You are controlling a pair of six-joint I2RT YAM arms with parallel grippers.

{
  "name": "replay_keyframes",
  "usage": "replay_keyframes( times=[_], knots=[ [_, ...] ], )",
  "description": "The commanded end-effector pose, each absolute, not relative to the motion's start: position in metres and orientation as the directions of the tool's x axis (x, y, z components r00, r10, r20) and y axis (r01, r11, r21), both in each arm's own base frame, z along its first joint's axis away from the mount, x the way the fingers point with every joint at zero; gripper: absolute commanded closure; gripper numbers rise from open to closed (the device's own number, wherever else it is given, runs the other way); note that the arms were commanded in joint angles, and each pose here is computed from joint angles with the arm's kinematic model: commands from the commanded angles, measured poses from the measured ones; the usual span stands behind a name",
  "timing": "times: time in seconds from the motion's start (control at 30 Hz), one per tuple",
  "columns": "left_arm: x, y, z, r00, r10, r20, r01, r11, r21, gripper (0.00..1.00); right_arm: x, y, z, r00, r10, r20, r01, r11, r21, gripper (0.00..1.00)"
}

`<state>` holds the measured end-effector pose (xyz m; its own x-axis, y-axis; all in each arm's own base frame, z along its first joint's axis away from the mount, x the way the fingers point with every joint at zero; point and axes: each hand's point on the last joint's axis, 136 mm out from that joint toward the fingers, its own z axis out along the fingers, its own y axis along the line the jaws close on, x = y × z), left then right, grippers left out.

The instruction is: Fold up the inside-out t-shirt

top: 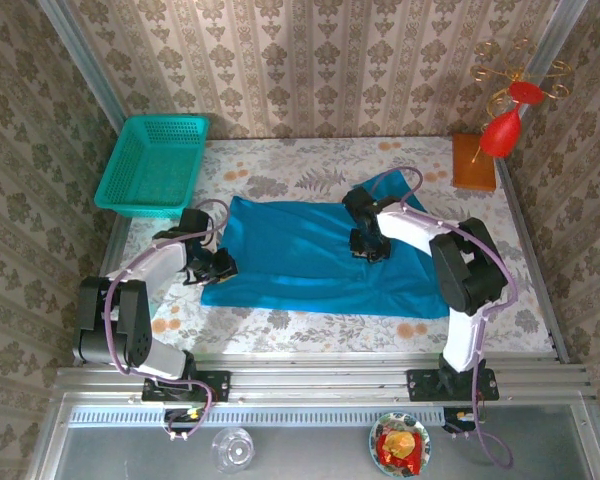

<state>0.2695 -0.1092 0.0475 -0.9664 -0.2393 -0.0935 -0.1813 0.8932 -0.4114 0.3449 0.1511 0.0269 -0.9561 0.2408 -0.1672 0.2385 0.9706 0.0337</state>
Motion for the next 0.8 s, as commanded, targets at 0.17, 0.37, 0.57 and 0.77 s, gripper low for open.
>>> replay_keyframes(
  times=[0.17, 0.37, 0.57, 0.77],
  knots=[
    [0.272, -0.108, 0.049, -0.963, -0.251, -0.101, -0.188, 0.89, -0.416, 0.8, 0.348, 0.153, 0.037, -0.955, 0.215, -0.203, 0.219, 0.976, 0.006, 0.93],
    [0.272, -0.107, 0.05, -0.962, -0.254, -0.103, -0.19, 0.89, -0.415, 0.8, 0.343, 0.163, 0.052, -0.953, 0.202, -0.228, 0.199, 0.979, 0.035, 1.0],
    [0.272, -0.108, 0.051, -0.963, -0.248, -0.103, -0.184, 0.89, -0.418, 0.8, 0.339, 0.179, 0.049, -0.959, 0.198, -0.204, 0.179, 0.978, 0.109, 1.0],
    [0.271, -0.109, 0.052, -0.964, -0.246, -0.106, -0.18, 0.888, -0.423, 0.8, 0.339, 0.181, 0.049, -0.961, 0.184, -0.206, 0.163, 0.98, 0.117, 0.78]
  ],
)
